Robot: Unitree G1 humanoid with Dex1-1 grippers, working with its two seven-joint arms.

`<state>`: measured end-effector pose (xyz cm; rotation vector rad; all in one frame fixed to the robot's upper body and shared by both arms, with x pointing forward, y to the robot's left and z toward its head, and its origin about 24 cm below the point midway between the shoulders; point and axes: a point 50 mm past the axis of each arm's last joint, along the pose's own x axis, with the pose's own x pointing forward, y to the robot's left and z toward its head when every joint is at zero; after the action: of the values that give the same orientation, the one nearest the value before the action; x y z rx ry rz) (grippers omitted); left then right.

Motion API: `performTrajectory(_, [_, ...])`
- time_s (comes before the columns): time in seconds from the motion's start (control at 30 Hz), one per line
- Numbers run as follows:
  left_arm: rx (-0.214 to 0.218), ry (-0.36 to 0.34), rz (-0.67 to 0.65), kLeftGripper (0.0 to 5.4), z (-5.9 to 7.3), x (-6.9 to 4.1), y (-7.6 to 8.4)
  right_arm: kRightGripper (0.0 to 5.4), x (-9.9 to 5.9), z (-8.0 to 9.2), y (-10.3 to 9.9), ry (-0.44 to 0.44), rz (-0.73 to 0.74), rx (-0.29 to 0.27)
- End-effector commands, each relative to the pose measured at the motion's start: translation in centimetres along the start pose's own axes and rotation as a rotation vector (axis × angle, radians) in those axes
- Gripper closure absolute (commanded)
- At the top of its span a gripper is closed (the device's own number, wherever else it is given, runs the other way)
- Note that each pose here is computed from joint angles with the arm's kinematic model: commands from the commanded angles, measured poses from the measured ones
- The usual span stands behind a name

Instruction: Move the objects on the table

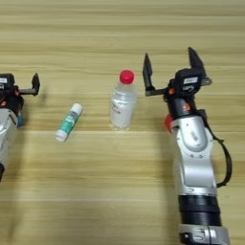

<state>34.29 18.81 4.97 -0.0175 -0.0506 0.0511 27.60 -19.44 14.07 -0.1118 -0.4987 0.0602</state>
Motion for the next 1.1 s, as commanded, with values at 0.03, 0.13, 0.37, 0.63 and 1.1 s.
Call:
performTrajectory(0.03, [0.003, -0.019, -0.004, 0.0, 0.5, 0.3, -0.3, 0.04, -0.6, -0.8, -2.2, 0.159, -0.044, -0.078])
performTrajectory(0.13, [0.003, -0.019, -0.004, 0.0, 0.5, 0.4, -0.3, 0.04, -1.3, -2.5, -3.4, 0.308, -0.075, -0.104])
performTrajectory(0.37, [0.006, -0.019, -0.004, 0.0, 0.5, 0.4, -0.3, 0.04, -2.0, -4.6, -4.7, 0.478, -0.113, -0.127])
performTrajectory(0.63, [0.006, -0.018, -0.002, 0.0, 0.5, 0.4, -0.2, 0.04, -3.0, -6.4, -3.5, 0.61, -0.026, -0.115])
performTrajectory(1.1, [0.008, -0.015, 0.001, 0.0, 0.5, 0.4, -0.1, 0.04, -3.8, -6.6, -2.5, 0.675, 0.042, -0.124])
